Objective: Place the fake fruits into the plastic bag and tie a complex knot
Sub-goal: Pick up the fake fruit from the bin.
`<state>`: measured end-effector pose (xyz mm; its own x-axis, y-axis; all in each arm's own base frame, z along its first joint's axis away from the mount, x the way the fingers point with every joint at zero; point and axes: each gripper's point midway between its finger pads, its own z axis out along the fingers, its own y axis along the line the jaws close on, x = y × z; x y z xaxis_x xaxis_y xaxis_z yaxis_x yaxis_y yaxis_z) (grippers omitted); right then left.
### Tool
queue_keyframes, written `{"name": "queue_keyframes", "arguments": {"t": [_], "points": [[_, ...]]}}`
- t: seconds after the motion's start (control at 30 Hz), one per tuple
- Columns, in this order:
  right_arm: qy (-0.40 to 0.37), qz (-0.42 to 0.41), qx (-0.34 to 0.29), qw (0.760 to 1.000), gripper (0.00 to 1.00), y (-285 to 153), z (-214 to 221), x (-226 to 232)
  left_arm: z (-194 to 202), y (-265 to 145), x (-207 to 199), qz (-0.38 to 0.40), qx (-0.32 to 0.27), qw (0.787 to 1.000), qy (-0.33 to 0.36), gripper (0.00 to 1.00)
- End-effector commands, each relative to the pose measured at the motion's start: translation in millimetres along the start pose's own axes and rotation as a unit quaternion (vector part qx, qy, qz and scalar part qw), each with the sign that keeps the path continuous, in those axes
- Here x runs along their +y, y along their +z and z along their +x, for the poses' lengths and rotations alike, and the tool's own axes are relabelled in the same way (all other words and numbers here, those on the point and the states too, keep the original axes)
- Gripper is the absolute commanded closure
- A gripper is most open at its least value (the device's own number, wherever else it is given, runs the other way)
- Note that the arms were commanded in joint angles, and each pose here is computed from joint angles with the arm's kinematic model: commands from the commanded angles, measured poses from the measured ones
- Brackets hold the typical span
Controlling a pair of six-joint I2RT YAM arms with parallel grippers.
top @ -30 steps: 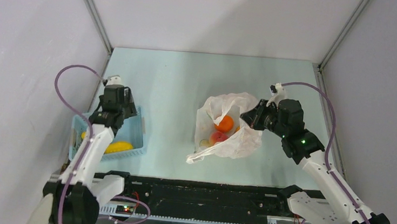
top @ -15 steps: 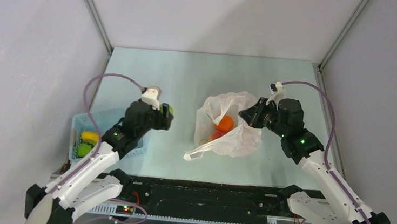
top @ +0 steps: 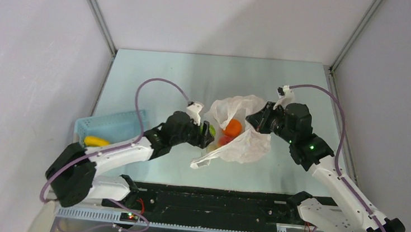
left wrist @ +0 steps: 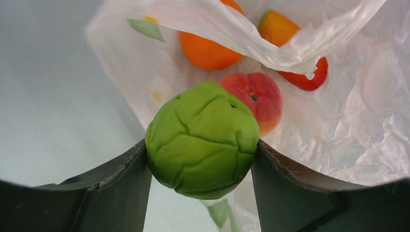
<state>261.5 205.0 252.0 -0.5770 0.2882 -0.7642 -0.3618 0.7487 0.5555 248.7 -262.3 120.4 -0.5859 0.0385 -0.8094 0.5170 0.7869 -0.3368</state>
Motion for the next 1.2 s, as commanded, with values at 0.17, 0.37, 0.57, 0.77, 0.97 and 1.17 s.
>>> {"name": "queue_keyframes", "arguments": {"t": [0.17, 0.37, 0.57, 0.77, 0.97, 1.17], "points": [[-0.003, 0.006, -0.02, 1.0, 1.0, 0, -7, 4, -20, 37, -69, 0.104, -0.014, 0.994, 0.014, 0.45], [-0.004, 0.015, -0.018, 1.0, 1.0, 1, -4, 1, -52, 51, -86, 0.127, -0.07, 0.989, -0.009, 0.43], [-0.007, 0.026, -0.016, 1.0, 1.0, 2, -2, -2, -73, 65, -95, 0.14, -0.118, 0.982, -0.044, 0.39], [-0.009, 0.033, -0.015, 0.999, 1.0, 3, -1, -5, -67, 83, -85, 0.11, -0.118, 0.985, -0.065, 0.28], [-0.008, 0.038, -0.015, 0.999, 1.0, 3, 0, -6, -54, 89, -75, 0.077, -0.104, 0.99, -0.048, 0.15], [-0.01, 0.039, -0.016, 0.999, 1.0, 3, 0, -7, -54, 89, -75, 0.075, -0.103, 0.991, -0.041, 0.02]]}}
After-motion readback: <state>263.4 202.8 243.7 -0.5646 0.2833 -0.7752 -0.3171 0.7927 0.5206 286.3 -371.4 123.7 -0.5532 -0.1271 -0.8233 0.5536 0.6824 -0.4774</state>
